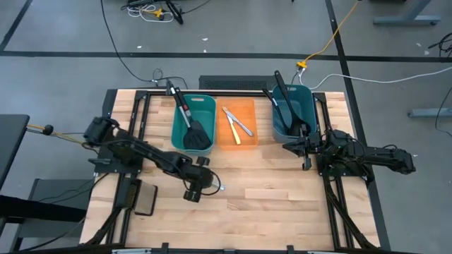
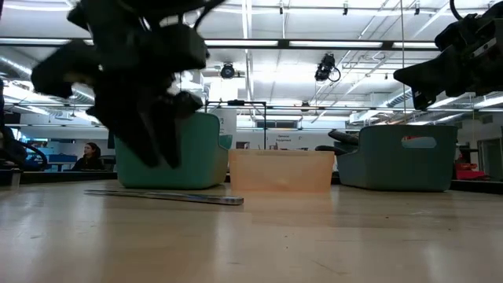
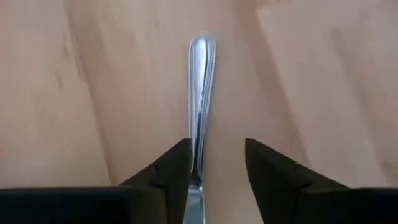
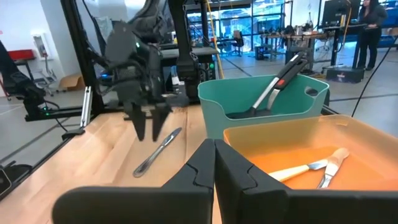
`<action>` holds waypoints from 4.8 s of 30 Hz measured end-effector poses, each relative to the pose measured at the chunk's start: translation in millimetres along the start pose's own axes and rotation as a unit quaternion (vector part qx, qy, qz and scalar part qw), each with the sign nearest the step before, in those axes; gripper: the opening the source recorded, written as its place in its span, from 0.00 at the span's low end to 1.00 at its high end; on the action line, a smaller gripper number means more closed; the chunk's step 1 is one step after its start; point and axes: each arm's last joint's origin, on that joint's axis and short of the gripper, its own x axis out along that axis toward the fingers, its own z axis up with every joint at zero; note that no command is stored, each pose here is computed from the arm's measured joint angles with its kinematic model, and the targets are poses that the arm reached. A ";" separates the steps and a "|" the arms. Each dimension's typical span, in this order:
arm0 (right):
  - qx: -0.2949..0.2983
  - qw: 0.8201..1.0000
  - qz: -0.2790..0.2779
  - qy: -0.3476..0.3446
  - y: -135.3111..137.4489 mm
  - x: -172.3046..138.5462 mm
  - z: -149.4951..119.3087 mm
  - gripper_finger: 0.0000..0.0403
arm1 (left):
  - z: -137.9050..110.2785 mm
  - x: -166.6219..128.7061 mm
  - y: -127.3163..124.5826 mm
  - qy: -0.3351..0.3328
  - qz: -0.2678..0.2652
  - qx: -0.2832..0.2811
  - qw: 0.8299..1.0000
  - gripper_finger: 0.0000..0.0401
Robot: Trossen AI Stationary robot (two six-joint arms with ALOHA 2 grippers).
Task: Pick & Place Kitchen Items
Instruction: Put the silver knife into the orange bin
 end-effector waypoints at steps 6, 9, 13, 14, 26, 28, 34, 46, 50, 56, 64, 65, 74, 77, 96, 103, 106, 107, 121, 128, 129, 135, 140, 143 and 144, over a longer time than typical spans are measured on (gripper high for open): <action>0.001 1.000 0.001 0.000 0.1 0.0 0.0 0.02 | -5.4 14.0 10.2 0.028 -0.001 0.007 1.000 0.45; 0.002 1.000 0.001 0.000 0.1 0.0 0.0 0.02 | -9.7 17.3 15.1 0.048 0.003 0.007 0.999 0.44; 0.007 1.000 0.001 0.002 0.0 0.3 -0.3 0.02 | -17.8 22.2 20.5 0.067 -0.004 0.004 0.998 0.43; 0.008 1.000 0.001 0.003 0.0 0.4 -0.5 0.02 | -18.1 25.0 21.7 0.068 -0.004 0.002 0.998 0.43; 0.014 1.000 0.000 0.014 -0.4 1.8 -2.2 0.02 | -16.8 29.1 24.1 0.058 -0.014 0.000 0.998 0.42; 0.014 1.000 0.000 0.014 -0.4 1.8 -2.2 0.02 | -16.1 29.3 23.5 0.054 -0.018 -0.003 0.998 0.42; 0.014 1.000 -0.001 0.015 -0.4 1.9 -2.4 0.02 | -15.3 29.7 22.4 0.050 -0.022 -0.010 0.998 0.34; 0.012 1.000 -0.001 0.015 -0.4 1.9 -2.4 0.02 | -12.9 29.7 12.3 0.040 -0.052 -0.020 0.998 0.11; 0.010 1.000 -0.002 0.018 -0.5 2.3 -2.9 0.02 | -11.1 30.1 6.8 0.031 -0.063 -0.031 0.997 0.13; 0.008 1.000 -0.003 0.026 -0.8 3.3 -4.2 0.02 | -2.1 30.7 -1.8 -0.013 -0.074 -0.062 0.995 0.14; 0.009 0.999 -0.003 0.034 -1.0 4.2 -5.5 0.02 | 6.9 31.8 -6.7 -0.059 -0.060 -0.074 0.994 0.12; 0.009 0.999 -0.003 0.034 -1.0 4.2 -5.5 0.02 | 7.3 33.5 -7.0 -0.060 -0.059 -0.074 0.994 0.12; 0.015 0.999 -0.004 0.037 -1.1 4.6 -5.9 0.02 | 5.7 53.1 -8.2 -0.041 -0.061 -0.068 0.995 0.08; 0.021 0.999 -0.009 0.039 -1.5 4.9 -6.4 0.02 | 3.5 56.7 -8.4 -0.035 -0.061 -0.068 0.995 0.07; 0.059 0.997 0.019 -0.044 4.6 6.9 10.2 0.02 | 12.9 59.8 12.4 -0.102 -0.011 -0.105 0.989 0.05; 0.046 0.998 0.017 -0.045 9.1 9.8 28.6 0.02 | 24.2 34.1 7.3 -0.140 -0.068 -0.059 0.986 0.04; 0.030 0.999 0.007 -0.022 13.5 17.4 48.5 0.02 | 28.6 9.5 -0.1 -0.170 -0.056 -0.030 0.983 0.01; 0.024 1.000 0.006 -0.013 15.6 21.5 55.6 0.02 | 27.8 -0.8 -3.3 -0.178 -0.043 -0.018 0.983 0.01; -0.011 0.984 0.012 0.180 64.9 139.4 89.5 0.02 | -74.3 -91.4 -18.9 -0.319 0.055 -0.104 0.940 0.01; 0.040 0.934 -0.028 0.353 100.5 213.9 66.4 0.08 | -92.9 -91.1 -23.4 -0.331 0.068 -0.118 0.934 0.01; 0.045 0.925 -0.033 0.375 105.3 223.9 61.1 0.11 | -93.1 -91.1 -24.1 -0.331 0.068 -0.116 0.934 0.01; 0.059 0.875 -0.043 0.478 135.3 268.6 24.3 0.39 | -93.6 -91.0 -28.7 -0.331 0.070 -0.103 0.935 0.01; 0.059 0.874 -0.051 0.480 156.7 289.9 8.5 0.52 | -93.4 -91.8 -30.7 -0.334 0.070 -0.095 0.935 0.01; 0.065 0.874 -0.069 0.476 166.6 296.1 0.7 0.53 | -93.0 -92.1 -30.8 -0.336 0.069 -0.096 0.934 0.02; 0.067 0.874 -0.075 0.476 169.6 297.2 -2.7 0.53 | -93.0 -92.1 -30.8 -0.336 0.069 -0.095 0.934 0.02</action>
